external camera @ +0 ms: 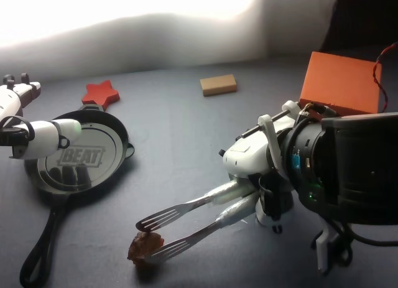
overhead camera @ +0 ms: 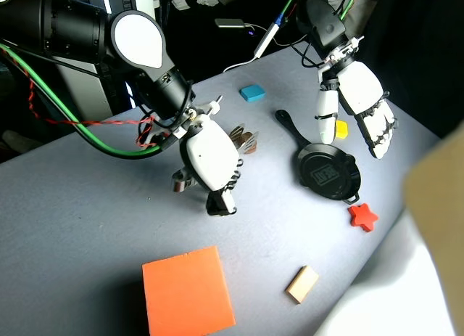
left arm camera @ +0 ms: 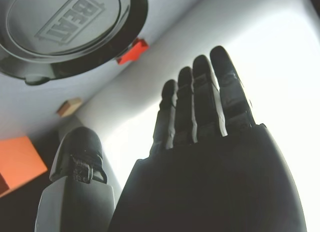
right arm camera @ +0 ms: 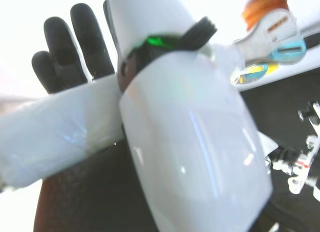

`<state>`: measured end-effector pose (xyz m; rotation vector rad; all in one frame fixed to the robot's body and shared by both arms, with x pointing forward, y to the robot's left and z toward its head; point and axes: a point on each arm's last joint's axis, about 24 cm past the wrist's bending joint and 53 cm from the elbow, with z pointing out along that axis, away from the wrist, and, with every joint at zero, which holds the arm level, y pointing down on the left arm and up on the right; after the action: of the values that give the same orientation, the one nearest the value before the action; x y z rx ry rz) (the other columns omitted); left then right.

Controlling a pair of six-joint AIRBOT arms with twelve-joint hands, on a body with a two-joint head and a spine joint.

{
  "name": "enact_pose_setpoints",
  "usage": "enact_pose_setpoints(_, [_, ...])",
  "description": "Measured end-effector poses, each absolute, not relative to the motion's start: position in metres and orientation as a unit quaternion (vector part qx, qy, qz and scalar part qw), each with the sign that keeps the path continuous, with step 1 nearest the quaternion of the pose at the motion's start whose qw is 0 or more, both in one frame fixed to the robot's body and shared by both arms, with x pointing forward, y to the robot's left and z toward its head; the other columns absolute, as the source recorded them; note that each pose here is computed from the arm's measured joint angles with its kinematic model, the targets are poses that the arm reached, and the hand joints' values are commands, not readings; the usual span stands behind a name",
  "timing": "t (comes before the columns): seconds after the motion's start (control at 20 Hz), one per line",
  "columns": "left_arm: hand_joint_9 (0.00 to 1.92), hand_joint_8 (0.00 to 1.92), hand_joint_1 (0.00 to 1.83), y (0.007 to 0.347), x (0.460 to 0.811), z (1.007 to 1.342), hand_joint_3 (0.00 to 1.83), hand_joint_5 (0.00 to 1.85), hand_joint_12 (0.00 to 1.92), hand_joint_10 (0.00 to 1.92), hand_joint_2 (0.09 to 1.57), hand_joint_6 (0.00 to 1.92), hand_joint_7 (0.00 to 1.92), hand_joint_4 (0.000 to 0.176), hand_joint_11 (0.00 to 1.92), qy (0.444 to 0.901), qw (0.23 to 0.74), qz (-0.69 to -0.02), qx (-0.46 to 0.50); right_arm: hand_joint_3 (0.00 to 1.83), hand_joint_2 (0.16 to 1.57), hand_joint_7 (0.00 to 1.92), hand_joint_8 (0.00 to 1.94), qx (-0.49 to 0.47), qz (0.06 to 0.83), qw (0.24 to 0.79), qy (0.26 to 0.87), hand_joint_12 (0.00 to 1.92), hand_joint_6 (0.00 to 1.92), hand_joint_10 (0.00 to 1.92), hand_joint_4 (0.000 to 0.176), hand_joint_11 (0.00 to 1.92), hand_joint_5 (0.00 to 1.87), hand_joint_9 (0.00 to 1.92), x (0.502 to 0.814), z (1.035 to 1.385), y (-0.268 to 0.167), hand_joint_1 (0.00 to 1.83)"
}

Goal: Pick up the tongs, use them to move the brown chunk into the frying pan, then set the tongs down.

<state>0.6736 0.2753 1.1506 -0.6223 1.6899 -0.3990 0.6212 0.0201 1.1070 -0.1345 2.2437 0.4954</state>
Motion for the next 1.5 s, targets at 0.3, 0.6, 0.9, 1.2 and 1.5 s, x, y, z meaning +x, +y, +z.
enact_pose_setpoints(0.3, [0.16, 0.0, 0.0, 0.275, 0.674, 1.151, 0.0, 0.07, 0.54, 0.0, 1.24, 0.0, 0.13, 0.004, 0.0, 0.73, 0.604, -0.172, -0.269, 0.0, 1.23, 1.02, 0.03, -0.054, 0.196, 0.408, 0.89, 1.39, 1.29, 0.06, 0.0, 0.32, 0.77, 0.96, 0.621, 1.107, 0.02, 1.09])
enact_pose_setpoints(0.6, [0.14, 0.0, 0.0, 0.275, 0.674, 1.151, 0.0, 0.07, 0.52, 0.0, 1.24, 0.0, 0.12, 0.002, 0.0, 0.73, 0.604, -0.172, -0.269, 0.0, 1.23, 1.02, 0.01, -0.054, 0.199, 0.41, 0.889, 1.37, 1.3, 0.05, 0.0, 0.34, 0.76, 0.96, 0.622, 1.11, 0.022, 1.09])
enact_pose_setpoints(0.9, [0.16, 0.0, 0.0, 0.275, 0.674, 1.153, 0.0, 0.08, 0.58, 0.01, 1.23, 0.0, 0.14, 0.008, 0.0, 0.728, 0.605, -0.174, -0.27, 0.0, 1.24, 0.98, 0.0, -0.068, 0.212, 0.409, 0.885, 1.38, 1.32, 0.03, 0.0, 0.3, 0.75, 0.93, 0.616, 1.114, 0.038, 1.08])
enact_pose_setpoints(1.2, [0.16, 0.0, 0.0, 0.275, 0.674, 1.152, 0.0, 0.08, 0.59, 0.0, 1.24, 0.0, 0.14, 0.002, 0.0, 0.728, 0.605, -0.174, -0.271, 0.0, 1.23, 0.93, 0.0, -0.073, 0.215, 0.413, 0.882, 1.37, 1.31, 0.02, 0.0, 0.3, 0.76, 0.91, 0.619, 1.118, 0.041, 1.09])
enact_pose_setpoints(1.5, [0.15, 0.0, 0.0, 0.275, 0.674, 1.152, 0.0, 0.07, 0.52, 0.0, 1.24, 0.0, 0.12, 0.003, 0.0, 0.728, 0.605, -0.174, -0.27, 0.0, 1.23, 0.92, 0.01, -0.073, 0.219, 0.422, 0.877, 1.34, 1.32, 0.01, 0.0, 0.29, 0.75, 0.89, 0.625, 1.13, 0.042, 1.09])
